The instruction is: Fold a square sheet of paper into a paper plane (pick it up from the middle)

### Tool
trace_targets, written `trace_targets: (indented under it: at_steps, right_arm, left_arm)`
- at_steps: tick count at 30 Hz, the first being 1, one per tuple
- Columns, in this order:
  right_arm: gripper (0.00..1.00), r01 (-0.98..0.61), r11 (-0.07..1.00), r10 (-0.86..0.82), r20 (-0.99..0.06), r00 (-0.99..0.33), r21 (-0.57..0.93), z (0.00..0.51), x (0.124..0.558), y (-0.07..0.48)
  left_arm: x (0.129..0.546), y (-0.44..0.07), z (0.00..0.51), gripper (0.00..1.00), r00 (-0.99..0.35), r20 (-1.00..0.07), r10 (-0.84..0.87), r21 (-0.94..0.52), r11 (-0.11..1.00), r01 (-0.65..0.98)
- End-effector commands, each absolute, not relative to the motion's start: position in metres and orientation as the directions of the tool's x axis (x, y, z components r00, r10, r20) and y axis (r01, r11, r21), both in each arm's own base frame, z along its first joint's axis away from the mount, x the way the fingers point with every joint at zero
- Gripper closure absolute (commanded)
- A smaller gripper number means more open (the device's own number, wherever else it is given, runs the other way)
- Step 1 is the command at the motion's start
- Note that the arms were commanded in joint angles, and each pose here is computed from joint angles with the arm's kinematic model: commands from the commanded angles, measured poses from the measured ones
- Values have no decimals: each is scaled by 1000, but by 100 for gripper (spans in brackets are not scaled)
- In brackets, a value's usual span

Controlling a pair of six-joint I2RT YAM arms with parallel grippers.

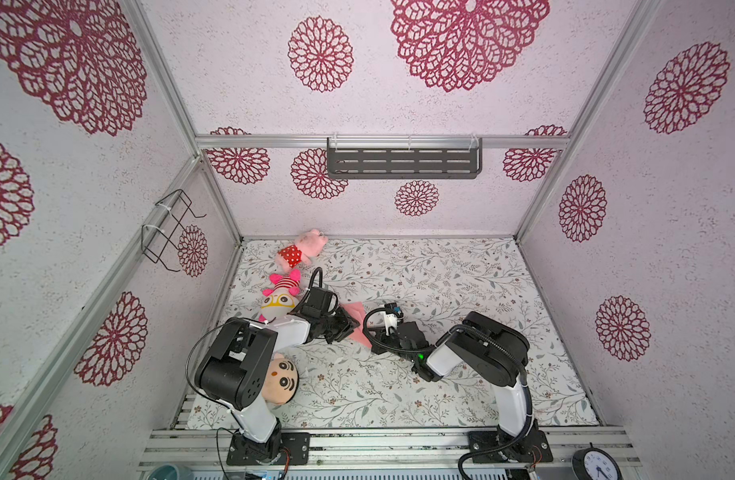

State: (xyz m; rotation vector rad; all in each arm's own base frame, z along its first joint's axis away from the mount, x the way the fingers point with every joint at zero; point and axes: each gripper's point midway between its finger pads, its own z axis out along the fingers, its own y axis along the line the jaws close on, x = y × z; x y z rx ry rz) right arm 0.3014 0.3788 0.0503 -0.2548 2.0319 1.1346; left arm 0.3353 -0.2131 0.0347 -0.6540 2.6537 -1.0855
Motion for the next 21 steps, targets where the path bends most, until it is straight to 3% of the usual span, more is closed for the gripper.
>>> trace_targets:
  at_steps: [1, 13, 21]
  right_arm:
    - [98, -509, 536, 243, -701, -671, 673, 66, 306, 381]
    - [93, -490, 547, 235, -686, -689, 679, 59, 307, 378]
    - [80, -498, 572, 203, -701, -684, 651, 57, 308, 375]
  left_arm:
    - [339, -215, 32, 66, -890, -33, -454, -692, 653, -307]
    - [331, -203, 11, 59, -874, 20, -485, -590, 700, -402]
    - [314, -188, -9, 58, -856, 80, -511, -466, 740, -485]
